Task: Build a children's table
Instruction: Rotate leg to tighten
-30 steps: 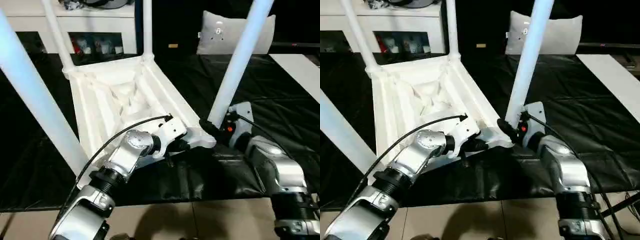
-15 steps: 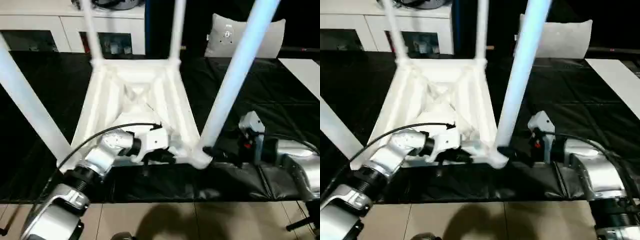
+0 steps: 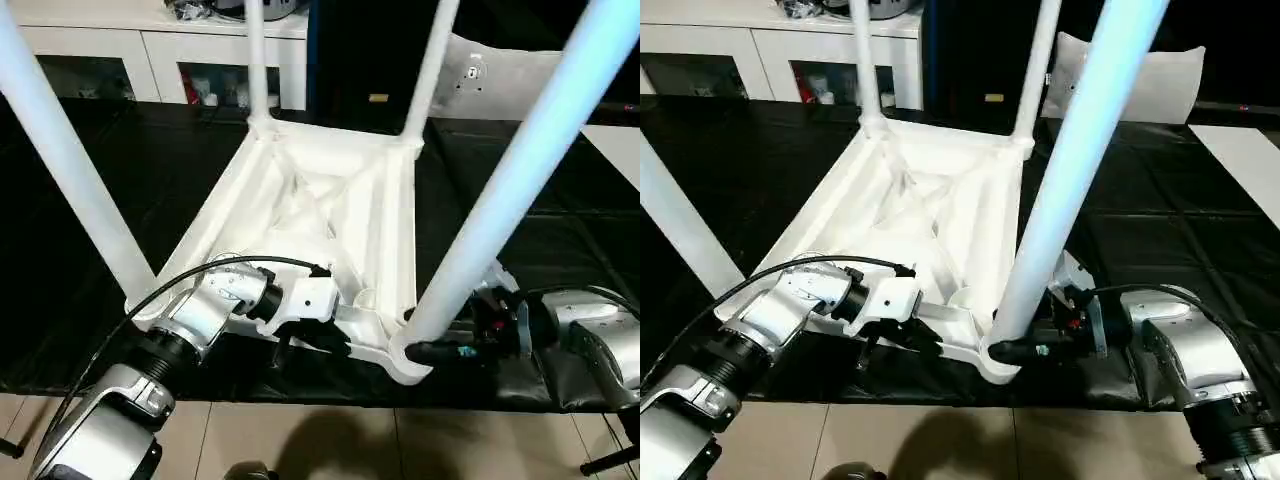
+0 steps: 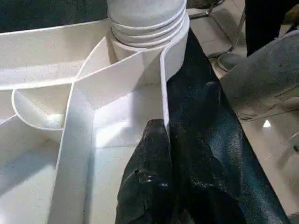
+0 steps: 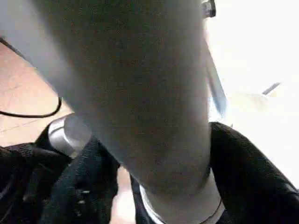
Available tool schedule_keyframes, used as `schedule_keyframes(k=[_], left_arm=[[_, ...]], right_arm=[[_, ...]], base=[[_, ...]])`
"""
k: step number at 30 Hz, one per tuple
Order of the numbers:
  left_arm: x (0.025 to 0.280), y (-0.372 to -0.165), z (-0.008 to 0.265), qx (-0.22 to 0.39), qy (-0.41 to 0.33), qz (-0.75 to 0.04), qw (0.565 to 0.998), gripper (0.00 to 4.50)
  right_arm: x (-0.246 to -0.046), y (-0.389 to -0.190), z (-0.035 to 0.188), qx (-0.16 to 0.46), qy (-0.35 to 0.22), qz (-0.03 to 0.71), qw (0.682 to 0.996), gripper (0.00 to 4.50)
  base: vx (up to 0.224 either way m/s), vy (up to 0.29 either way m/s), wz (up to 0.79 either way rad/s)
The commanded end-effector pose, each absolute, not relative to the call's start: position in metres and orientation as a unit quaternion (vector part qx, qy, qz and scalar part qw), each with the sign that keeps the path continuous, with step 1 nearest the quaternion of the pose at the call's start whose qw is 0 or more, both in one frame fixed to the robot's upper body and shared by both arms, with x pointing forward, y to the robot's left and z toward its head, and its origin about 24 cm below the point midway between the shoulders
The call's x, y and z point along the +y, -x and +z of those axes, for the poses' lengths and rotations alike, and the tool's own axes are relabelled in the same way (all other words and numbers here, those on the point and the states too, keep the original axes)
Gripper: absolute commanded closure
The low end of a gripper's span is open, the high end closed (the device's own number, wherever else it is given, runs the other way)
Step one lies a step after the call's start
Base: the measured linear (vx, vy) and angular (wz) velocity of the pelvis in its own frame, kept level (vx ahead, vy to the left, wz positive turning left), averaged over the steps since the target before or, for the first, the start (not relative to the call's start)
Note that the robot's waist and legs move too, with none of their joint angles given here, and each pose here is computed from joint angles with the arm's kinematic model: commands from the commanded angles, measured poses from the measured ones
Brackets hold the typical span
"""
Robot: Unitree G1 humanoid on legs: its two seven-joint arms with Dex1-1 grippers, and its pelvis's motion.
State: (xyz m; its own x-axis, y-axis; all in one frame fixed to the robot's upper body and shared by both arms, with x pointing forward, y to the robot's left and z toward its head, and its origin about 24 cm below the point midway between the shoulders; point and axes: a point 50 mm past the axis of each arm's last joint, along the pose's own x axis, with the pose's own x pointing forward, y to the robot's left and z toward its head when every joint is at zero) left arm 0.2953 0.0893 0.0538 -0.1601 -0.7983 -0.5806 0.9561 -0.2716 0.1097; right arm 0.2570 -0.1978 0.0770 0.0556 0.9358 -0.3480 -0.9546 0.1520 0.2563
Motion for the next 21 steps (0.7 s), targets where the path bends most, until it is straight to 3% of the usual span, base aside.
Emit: schedule_keyframes(k=[1,9,10,13,15,16,21], left_arm=[[0.083,-0.293,0.055,0.14,-0.292,-0.764,0.558,4.5],[0.085,-0.293,0.055,0.146,-0.258,-0.751,0.59,4.5],[0.079,-0.3,0.057,0.145,-0.231,-0.72,0.638,4.5],[0.069,-0.305,0.059,0.146,-0.2,-0.68,0.69,4.5],[0.069,-0.305,0.059,0.146,-0.2,-0.68,0.69,4.5],[0.062,-0.307,0.059,0.148,-0.188,-0.662,0.71,4.5],[0.044,-0.312,0.06,0.147,-0.163,-0.618,0.754,4.5]], right_arm=[[-0.198,-0.256,0.078,0.222,0.014,0.659,0.718,2.01],[-0.191,-0.255,0.079,0.208,-0.024,0.643,0.737,2.31],[-0.184,-0.264,0.076,0.197,-0.024,0.59,0.782,2.32],[-0.173,-0.283,0.068,0.193,-0.022,0.484,0.853,2.33],[-0.173,-0.283,0.068,0.193,-0.022,0.484,0.853,2.37],[-0.169,-0.291,0.064,0.197,-0.028,0.432,0.88,2.4],[-0.16,-0.305,0.059,0.205,-0.039,0.332,0.92,2.46]], base=[[0.0,0.0,0.0],[0.0,0.0,0.0],[0.0,0.0,0.0],[0.0,0.0,0.0],[0.0,0.0,0.0],[0.0,0.0,0.0],[0.0,0.0,0.0]])
